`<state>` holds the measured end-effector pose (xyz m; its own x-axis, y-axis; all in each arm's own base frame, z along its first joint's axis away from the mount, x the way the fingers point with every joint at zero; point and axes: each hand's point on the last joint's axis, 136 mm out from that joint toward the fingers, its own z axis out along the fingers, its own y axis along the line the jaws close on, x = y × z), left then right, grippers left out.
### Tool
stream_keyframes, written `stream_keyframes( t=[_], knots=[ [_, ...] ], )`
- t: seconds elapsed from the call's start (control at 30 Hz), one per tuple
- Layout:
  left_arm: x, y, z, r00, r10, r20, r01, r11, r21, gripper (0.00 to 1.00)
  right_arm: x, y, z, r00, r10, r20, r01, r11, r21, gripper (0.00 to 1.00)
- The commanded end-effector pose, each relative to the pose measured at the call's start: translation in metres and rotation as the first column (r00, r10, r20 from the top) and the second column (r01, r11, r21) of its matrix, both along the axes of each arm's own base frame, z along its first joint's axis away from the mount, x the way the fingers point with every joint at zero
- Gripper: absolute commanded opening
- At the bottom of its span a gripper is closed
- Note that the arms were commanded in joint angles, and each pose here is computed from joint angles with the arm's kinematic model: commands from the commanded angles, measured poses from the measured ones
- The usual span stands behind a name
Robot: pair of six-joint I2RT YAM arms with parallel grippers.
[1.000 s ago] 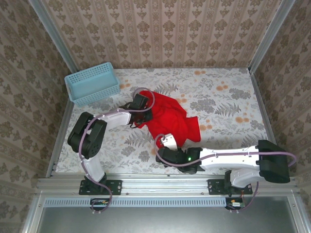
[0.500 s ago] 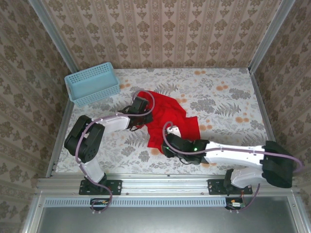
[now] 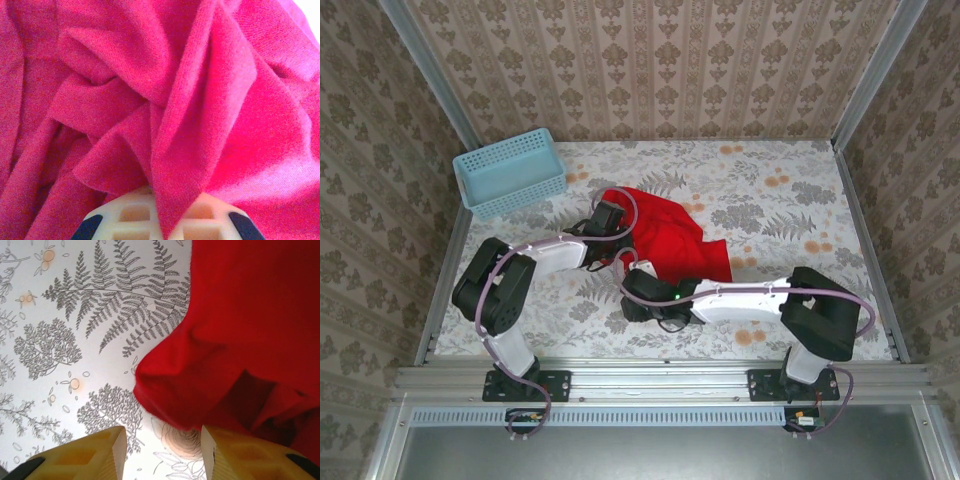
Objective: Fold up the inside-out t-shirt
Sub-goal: Turn the T-shirt inside out at the center of the table.
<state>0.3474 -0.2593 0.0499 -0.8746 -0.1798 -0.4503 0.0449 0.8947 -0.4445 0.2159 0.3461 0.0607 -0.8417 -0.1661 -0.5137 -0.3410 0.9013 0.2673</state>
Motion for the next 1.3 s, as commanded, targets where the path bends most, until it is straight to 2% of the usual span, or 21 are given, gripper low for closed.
stream_keyframes(
  t=[0.0,0.1,0.13,0.3,0.4,0.53,0.6,0.67,0.8,1.0,1.27],
  knots=[
    [-0.002,0.0,0.011,1.0,0.011,0.017,-0.01,1.0,-0.03,0.0,0.011,0.015,0.012,0.999,0.026,0.032,-0.027,0.999,0.031,0.38],
    [-0.003,0.0,0.011,1.0,0.012,0.017,-0.011,0.999,-0.03,0.0,0.014,0.025,0.02,0.997,0.06,0.05,-0.061,0.998,0.023,0.17],
    [-0.003,0.0,0.011,1.0,0.011,0.016,-0.011,1.0,-0.03,0.0,0.013,0.029,0.026,0.994,0.078,0.07,-0.08,0.997,0.02,0.12],
    [-0.002,0.001,0.01,1.0,0.012,0.012,-0.012,0.999,-0.031,0.0,-0.006,0.054,0.054,0.974,0.184,0.13,-0.188,0.982,0.023,0.07],
    [-0.002,0.002,0.009,1.0,0.014,0.012,-0.013,0.999,-0.035,0.0,-0.022,0.067,0.055,0.965,0.236,0.112,-0.243,0.968,0.057,0.12],
    [-0.003,0.004,0.008,1.0,0.017,0.009,-0.017,0.999,-0.038,0.0,-0.028,0.057,0.055,0.967,0.225,0.117,-0.231,0.973,0.032,0.34],
    [-0.003,0.005,0.008,1.0,0.017,0.009,-0.017,0.999,-0.037,0.0,-0.026,0.045,0.055,0.971,0.2,0.132,-0.204,0.979,0.017,0.38],
    [-0.004,0.006,0.008,1.0,0.02,0.01,-0.019,0.999,-0.037,0.0,-0.023,0.032,0.051,0.976,0.169,0.136,-0.171,0.985,0.002,0.38],
    [-0.003,0.008,0.009,1.0,0.023,0.013,-0.023,0.999,-0.039,0.0,-0.022,0.02,0.031,0.985,0.142,0.096,-0.137,0.989,-0.05,0.3],
    [-0.003,0.009,0.009,1.0,0.023,0.012,-0.023,0.999,-0.035,0.0,-0.02,0.018,-0.002,0.993,0.117,0.018,-0.114,0.986,-0.118,0.28],
    [-0.003,0.01,0.01,1.0,0.027,0.012,-0.027,0.999,-0.036,0.0,-0.001,0.014,-0.02,0.997,0.07,-0.028,-0.073,0.985,-0.154,0.27]
  ],
)
